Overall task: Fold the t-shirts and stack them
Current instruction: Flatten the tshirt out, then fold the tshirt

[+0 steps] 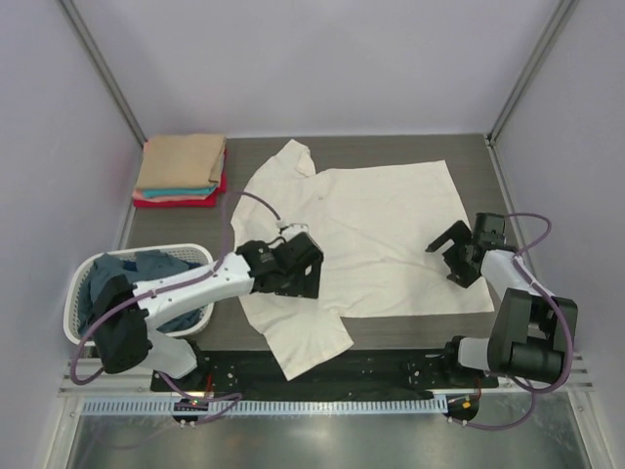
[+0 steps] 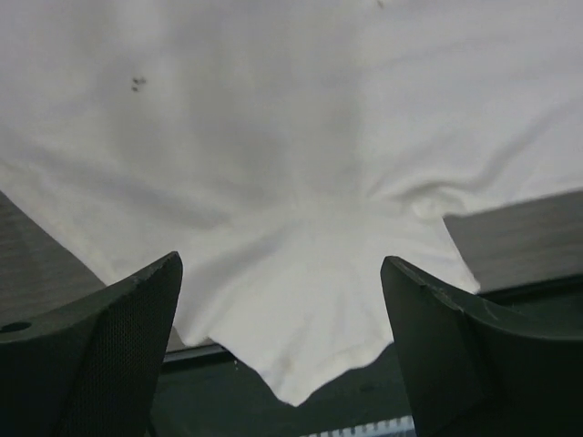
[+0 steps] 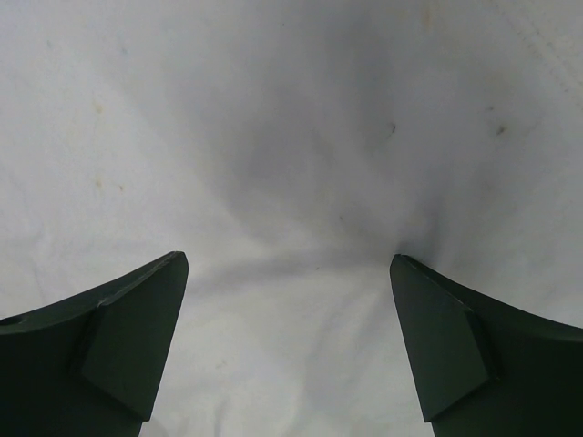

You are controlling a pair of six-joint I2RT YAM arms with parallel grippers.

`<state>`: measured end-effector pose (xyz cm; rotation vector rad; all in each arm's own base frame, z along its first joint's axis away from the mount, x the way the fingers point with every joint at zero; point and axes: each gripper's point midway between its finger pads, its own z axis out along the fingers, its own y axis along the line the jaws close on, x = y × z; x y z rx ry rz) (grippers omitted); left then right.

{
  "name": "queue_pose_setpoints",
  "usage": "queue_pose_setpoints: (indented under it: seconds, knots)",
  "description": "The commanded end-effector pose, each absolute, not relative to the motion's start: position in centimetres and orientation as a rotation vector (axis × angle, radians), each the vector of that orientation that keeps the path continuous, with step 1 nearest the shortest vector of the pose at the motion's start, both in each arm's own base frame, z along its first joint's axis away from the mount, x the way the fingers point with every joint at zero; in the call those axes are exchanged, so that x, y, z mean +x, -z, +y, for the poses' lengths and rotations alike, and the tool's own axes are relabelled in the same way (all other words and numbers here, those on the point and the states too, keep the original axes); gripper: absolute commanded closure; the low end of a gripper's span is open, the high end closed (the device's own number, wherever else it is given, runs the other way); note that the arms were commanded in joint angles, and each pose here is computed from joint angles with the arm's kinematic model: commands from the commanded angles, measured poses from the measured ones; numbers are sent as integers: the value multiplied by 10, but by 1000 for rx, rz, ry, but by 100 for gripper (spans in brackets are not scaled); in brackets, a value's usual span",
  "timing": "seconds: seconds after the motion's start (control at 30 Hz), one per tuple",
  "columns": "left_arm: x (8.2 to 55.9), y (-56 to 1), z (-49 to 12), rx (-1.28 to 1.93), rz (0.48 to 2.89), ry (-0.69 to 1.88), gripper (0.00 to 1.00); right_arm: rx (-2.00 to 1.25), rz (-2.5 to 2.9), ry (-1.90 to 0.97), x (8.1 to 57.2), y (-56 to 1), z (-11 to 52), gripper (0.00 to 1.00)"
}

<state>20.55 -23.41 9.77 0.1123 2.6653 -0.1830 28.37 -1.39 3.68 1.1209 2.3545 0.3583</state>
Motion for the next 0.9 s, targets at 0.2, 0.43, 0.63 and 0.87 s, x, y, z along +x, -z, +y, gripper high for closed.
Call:
queue_pose_setpoints:
  seconds: [0.2,0.43,0.63,0.87]
  knots:
    - [80,-97,-217,56,2756,114,10,927,2341,-423,299,-96,-3,0]
    - [43,-62,-233,-38,2833,284,11,810,2199,-461,296,-146,5,0]
    - [29,-32,-243,-65,2877,392,21,773,2198,-463,285,-153,10,0]
    - [19,-11,-269,-53,2911,551,43,801,2200,-380,273,-147,1,0]
